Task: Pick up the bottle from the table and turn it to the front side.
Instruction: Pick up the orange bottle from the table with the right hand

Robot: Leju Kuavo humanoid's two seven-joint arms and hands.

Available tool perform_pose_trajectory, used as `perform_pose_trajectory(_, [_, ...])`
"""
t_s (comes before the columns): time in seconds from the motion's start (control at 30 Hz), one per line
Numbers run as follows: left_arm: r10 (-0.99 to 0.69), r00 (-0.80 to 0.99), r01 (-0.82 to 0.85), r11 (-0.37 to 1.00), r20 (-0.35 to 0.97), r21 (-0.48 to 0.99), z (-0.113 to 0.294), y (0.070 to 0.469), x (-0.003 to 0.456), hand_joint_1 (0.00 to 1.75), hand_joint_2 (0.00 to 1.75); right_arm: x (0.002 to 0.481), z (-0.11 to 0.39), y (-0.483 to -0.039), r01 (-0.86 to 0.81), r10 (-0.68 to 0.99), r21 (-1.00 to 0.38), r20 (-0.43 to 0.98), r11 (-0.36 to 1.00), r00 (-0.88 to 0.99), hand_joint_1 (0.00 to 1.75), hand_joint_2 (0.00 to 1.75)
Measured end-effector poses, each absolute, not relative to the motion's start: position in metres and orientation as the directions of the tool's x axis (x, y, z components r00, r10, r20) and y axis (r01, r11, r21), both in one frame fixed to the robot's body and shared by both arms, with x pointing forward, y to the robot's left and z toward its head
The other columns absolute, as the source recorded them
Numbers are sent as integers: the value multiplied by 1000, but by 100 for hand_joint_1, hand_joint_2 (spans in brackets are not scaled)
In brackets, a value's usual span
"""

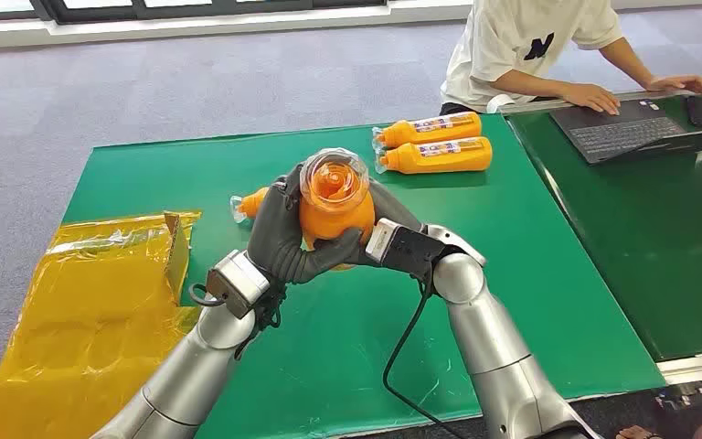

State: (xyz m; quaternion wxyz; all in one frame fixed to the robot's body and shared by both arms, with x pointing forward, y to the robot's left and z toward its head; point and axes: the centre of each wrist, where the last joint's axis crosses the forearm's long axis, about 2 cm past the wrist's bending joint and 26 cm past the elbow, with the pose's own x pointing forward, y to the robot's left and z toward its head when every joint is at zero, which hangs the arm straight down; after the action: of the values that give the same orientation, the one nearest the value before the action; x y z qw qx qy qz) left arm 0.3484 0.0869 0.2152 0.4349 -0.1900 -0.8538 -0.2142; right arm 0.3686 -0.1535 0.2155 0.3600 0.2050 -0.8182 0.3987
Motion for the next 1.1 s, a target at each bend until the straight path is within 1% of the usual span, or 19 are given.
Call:
perform_pose_trajectory(0.1, [132, -554, 507, 837, 822, 207, 216, 87, 348, 175, 175, 369, 216, -153, -621, -45, -506, 753, 599, -656, 175, 175])
perform_pose_trajectory(0.13, [130, -555, 506, 837, 822, 209, 216, 87, 348, 175, 175, 369, 216, -153, -620, -44, -506, 753, 599, -657, 169, 175])
perform_pose_trajectory(0.23, [123, -558, 503, 837, 820, 217, 215, 87, 348, 175, 175, 368, 216, -153, -621, -44, -505, 753, 599, -656, 38, 175])
perform_pose_trajectory(0.27, [120, -560, 501, 837, 820, 220, 215, 87, 348, 175, 175, 368, 215, -152, -622, -47, -503, 754, 600, -655, 0, 175])
perform_pose_trajectory(0.5, [107, -574, 493, 836, 812, 239, 213, 87, 345, 175, 175, 365, 211, -152, -634, -82, -473, 759, 612, -646, 0, 175])
perform_pose_trajectory(0.63, [107, -575, 492, 837, 811, 239, 213, 87, 345, 175, 175, 365, 211, -152, -635, -87, -469, 759, 614, -645, 0, 0])
perform_pose_trajectory(0.77, [105, -573, 486, 842, 813, 235, 212, 87, 343, 175, 175, 364, 210, -152, -633, -76, -474, 762, 612, -643, 0, 0])
perform_pose_trajectory(0.93, [82, -570, 466, 852, 818, 239, 206, 89, 340, 175, 175, 360, 207, -154, -615, 1, -515, 767, 597, -641, 0, 0])
perform_pose_trajectory(1.1, [-5, -621, 392, 864, 784, 316, 200, 92, 333, 175, 175, 347, 196, -156, -583, 56, -542, 760, 605, -648, 0, 0])
